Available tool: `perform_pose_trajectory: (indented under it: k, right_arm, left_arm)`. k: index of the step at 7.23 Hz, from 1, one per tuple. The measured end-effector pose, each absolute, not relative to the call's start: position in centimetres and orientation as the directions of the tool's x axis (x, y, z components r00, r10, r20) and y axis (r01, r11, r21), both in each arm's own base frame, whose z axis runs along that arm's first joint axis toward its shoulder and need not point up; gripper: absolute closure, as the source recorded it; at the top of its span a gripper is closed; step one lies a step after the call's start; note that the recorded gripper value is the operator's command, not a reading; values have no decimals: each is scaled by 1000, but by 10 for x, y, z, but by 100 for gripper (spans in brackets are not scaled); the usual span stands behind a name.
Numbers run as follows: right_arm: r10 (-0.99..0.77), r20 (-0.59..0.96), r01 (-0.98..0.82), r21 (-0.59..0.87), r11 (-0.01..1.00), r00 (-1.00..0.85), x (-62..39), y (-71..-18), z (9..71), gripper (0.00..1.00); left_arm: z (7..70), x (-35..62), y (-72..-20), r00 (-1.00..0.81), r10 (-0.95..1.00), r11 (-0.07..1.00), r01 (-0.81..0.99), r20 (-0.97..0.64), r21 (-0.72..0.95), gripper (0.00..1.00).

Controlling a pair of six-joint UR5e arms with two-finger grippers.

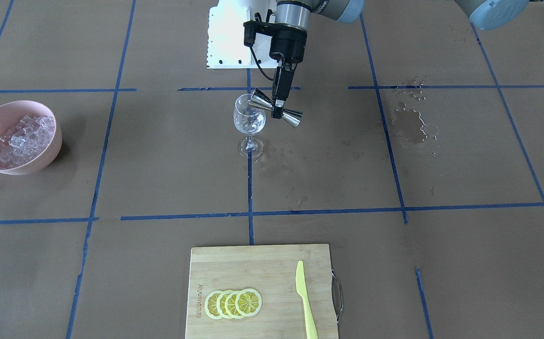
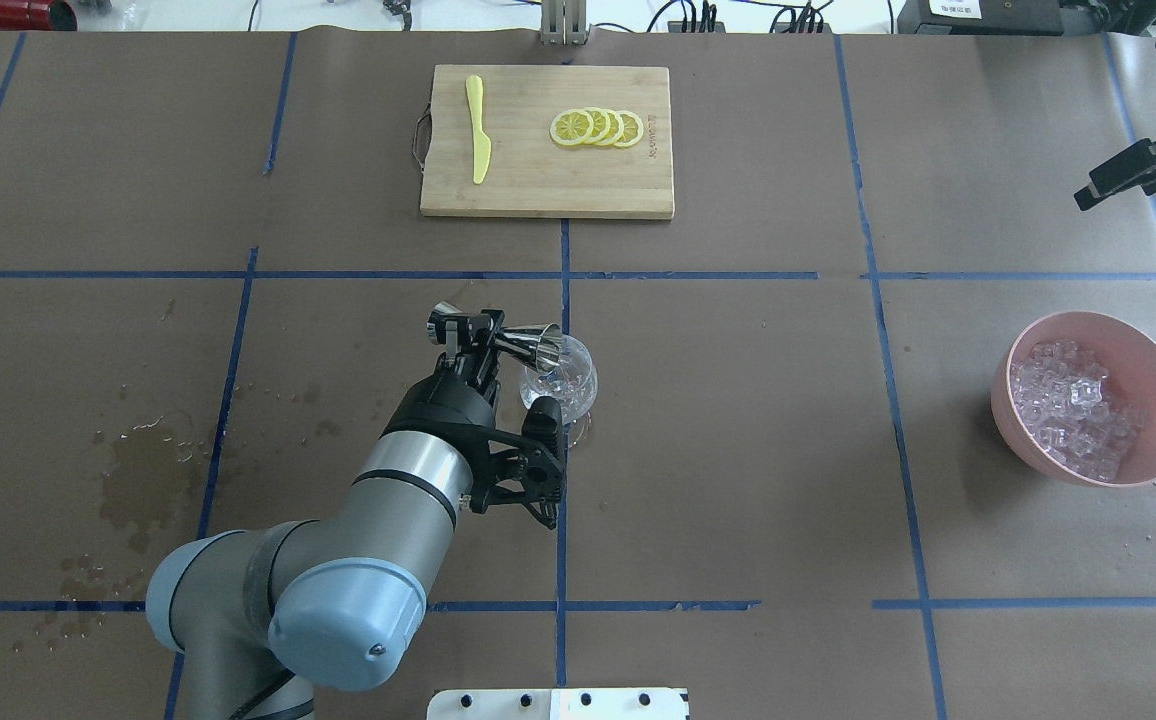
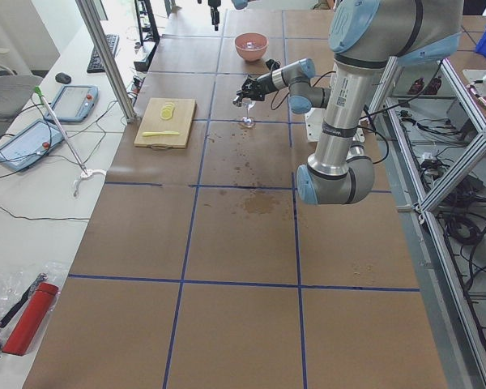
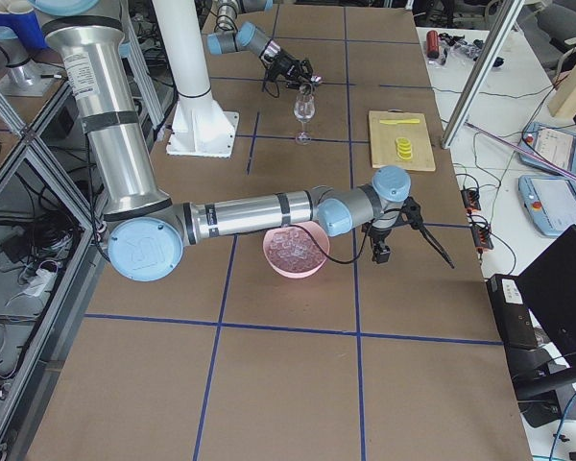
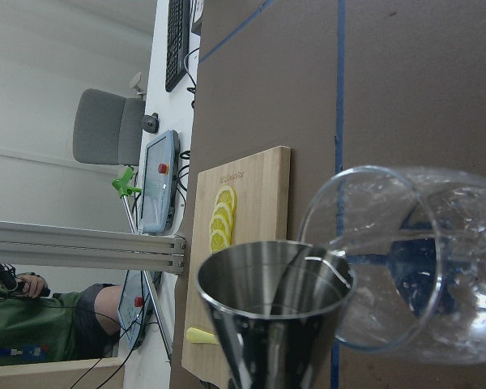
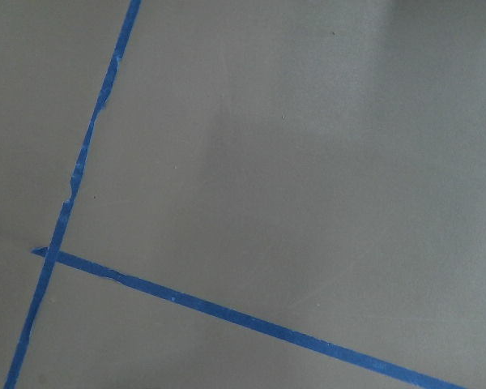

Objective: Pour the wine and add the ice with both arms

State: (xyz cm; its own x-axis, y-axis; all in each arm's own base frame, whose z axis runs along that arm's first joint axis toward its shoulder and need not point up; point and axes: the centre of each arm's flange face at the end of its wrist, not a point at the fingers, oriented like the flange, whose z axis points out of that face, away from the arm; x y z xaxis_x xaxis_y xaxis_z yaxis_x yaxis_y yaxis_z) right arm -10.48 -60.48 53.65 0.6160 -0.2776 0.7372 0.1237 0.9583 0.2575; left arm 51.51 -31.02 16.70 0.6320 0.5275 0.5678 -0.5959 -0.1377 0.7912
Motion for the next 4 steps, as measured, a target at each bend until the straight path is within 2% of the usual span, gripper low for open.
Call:
perform_pose_trajectory:
  k: [4]
  right_arm:
    - [-282,737,126,261,957,615,-106,-605,535,0]
  left_arm:
    - [160,508,-321,550,499,-181,-690,670,701,100]
